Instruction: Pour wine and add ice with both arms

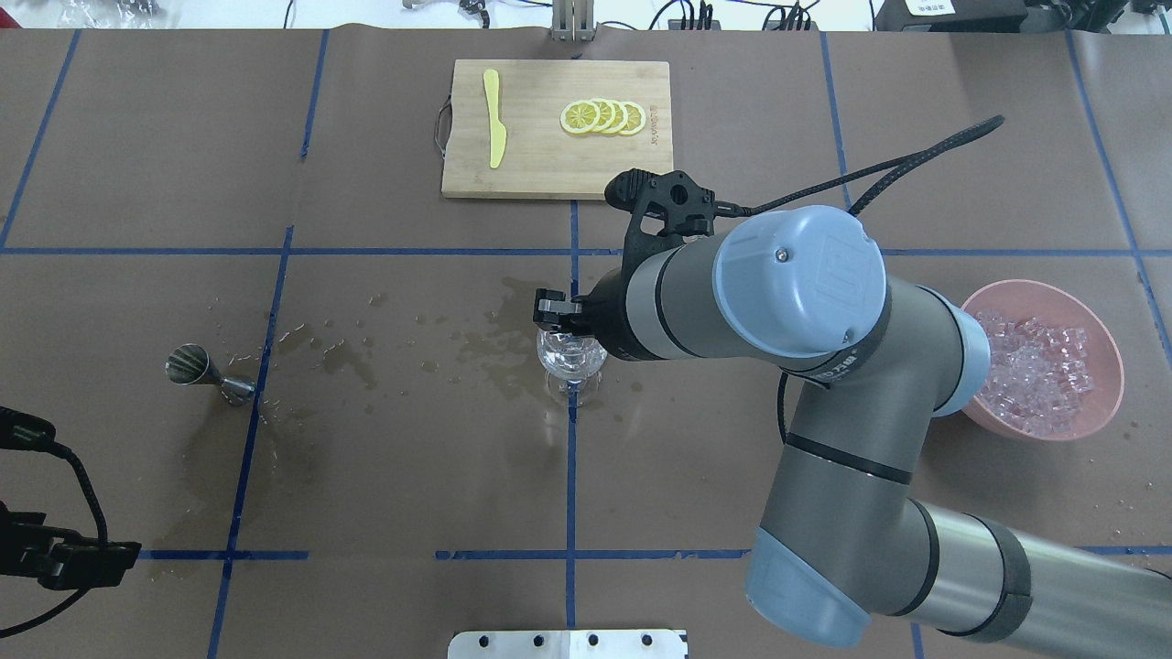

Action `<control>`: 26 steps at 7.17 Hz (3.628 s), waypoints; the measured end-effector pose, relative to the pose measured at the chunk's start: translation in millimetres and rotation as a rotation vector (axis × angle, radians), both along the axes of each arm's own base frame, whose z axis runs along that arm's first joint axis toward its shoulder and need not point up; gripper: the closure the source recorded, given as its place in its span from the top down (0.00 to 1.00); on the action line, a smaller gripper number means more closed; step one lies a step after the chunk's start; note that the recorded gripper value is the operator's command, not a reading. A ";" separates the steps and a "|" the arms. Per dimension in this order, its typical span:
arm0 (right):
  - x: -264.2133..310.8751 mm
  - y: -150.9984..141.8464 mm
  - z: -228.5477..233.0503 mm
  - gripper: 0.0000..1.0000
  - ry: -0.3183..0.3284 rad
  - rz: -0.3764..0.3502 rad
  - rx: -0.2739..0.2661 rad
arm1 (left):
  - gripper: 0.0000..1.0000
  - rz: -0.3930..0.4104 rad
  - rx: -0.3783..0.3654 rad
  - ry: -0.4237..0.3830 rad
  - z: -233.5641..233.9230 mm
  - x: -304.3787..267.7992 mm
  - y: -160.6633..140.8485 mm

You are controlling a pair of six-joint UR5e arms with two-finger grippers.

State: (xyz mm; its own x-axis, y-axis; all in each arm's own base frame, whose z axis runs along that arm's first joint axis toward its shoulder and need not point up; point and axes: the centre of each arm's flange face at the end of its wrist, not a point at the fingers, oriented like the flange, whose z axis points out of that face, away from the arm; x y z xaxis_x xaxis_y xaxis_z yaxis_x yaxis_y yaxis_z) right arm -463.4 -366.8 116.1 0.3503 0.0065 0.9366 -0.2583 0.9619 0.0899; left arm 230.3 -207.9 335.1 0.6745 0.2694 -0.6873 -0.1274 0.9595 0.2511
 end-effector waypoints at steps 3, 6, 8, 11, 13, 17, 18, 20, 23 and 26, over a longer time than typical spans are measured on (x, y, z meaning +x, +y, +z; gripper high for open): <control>0.1 -1.2 -0.9 0.83 -0.001 0.007 0.002 | 1.00 0.003 0.008 0.007 -3.1 -6.1 -3.5; 0.4 -1.4 -6.6 0.83 -0.009 0.010 0.002 | 1.00 -0.001 0.011 0.008 -3.1 -9.6 -6.7; -1.1 -1.8 -10.4 0.96 -0.015 0.012 -0.004 | 1.00 -0.006 0.011 0.007 -2.7 -10.8 -8.1; 7.6 -7.8 -16.2 1.00 -0.023 0.020 -0.004 | 1.00 -0.005 0.059 0.008 -3.0 -30.1 -24.3; 35.6 -21.2 -17.6 1.00 0.010 0.025 -0.035 | 1.00 -0.001 0.104 -0.015 -5.1 -42.8 -41.7; 134.5 -95.9 19.0 1.00 0.154 -0.002 -0.075 | 1.00 -0.022 0.230 -0.119 -34.9 -92.7 -119.4; 160.6 -112.5 43.1 1.00 0.209 -0.019 -0.053 | 1.00 -0.035 0.241 -0.124 -29.9 -114.2 -142.2; 203.7 -134.4 96.6 1.00 0.302 -0.068 -0.001 | 1.00 -0.056 0.201 -0.099 -3.6 -152.0 -195.4; 262.3 -158.0 158.6 1.00 0.442 -0.144 0.054 | 1.00 -0.133 0.083 -0.057 44.6 -203.3 -266.2; 338.2 -184.3 243.5 1.00 0.508 -0.243 0.056 | 1.00 -0.164 -0.009 -0.035 111.6 -261.9 -298.1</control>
State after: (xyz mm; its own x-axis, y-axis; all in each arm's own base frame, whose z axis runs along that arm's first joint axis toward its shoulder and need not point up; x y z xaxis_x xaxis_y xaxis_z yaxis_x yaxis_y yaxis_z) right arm -125.1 -551.1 359.6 0.7423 -0.1753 0.6468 0.0587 0.9785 0.1978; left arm -31.6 -506.0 446.7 0.7328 0.1473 -0.6643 0.0229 0.9704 0.2403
